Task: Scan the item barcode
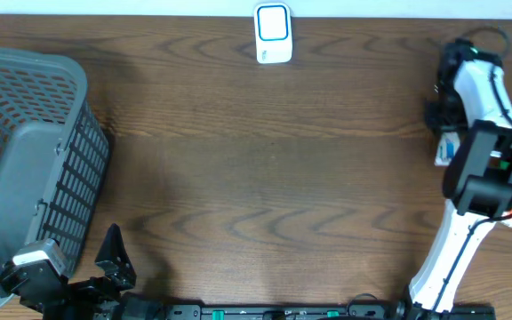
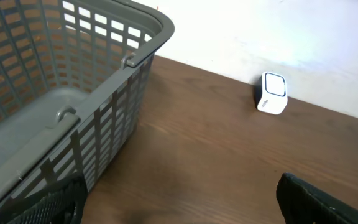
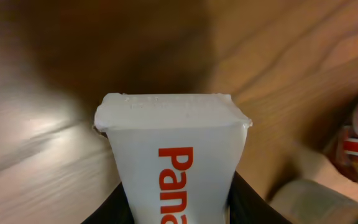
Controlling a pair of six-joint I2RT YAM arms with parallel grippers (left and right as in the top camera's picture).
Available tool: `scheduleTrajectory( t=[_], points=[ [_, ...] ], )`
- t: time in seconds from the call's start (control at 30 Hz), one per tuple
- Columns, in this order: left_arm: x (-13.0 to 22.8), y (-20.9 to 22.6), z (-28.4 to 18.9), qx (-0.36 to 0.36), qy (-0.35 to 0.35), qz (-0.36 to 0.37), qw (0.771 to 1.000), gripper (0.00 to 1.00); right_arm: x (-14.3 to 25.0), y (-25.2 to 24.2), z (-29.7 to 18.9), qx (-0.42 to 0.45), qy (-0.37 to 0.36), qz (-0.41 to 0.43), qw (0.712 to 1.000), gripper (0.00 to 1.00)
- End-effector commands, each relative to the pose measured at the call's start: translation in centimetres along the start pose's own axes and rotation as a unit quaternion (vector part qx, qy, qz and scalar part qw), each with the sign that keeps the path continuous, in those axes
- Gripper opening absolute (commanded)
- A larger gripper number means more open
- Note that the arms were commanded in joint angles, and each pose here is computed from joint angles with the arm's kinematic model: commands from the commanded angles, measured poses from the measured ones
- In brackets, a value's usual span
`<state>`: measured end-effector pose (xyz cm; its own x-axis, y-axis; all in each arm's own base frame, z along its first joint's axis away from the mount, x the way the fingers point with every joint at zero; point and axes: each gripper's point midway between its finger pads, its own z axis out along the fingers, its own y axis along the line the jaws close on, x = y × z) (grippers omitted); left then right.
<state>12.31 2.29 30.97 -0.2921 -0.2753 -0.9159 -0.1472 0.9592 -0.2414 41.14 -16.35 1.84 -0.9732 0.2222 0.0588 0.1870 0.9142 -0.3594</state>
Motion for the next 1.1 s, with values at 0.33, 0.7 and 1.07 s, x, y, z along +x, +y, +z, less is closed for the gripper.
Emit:
scheduleTrajectory(
  t=[0.33,0.7,1.07],
  points=[
    [-0.1,-0.1,-0.1,0.004,-0.002,-0.002,1.000,0.97,1.1,-7.8,-0.4,-0.082,-0.026,0.134,0.987,0.62],
    [-0.1,-0.1,-0.1,0.004,-0.002,-0.002,1.000,0.97,-0.4,1.2,-23.9,-0.375,-0.248,0.101,0.888,0.99],
    [-0.1,-0.1,-0.1,0.004,-0.002,-0.002,1.000,0.97,8.0,11.2,-40.0,-0.414,-0.381,-0.035,0.826,0.99]
  ],
)
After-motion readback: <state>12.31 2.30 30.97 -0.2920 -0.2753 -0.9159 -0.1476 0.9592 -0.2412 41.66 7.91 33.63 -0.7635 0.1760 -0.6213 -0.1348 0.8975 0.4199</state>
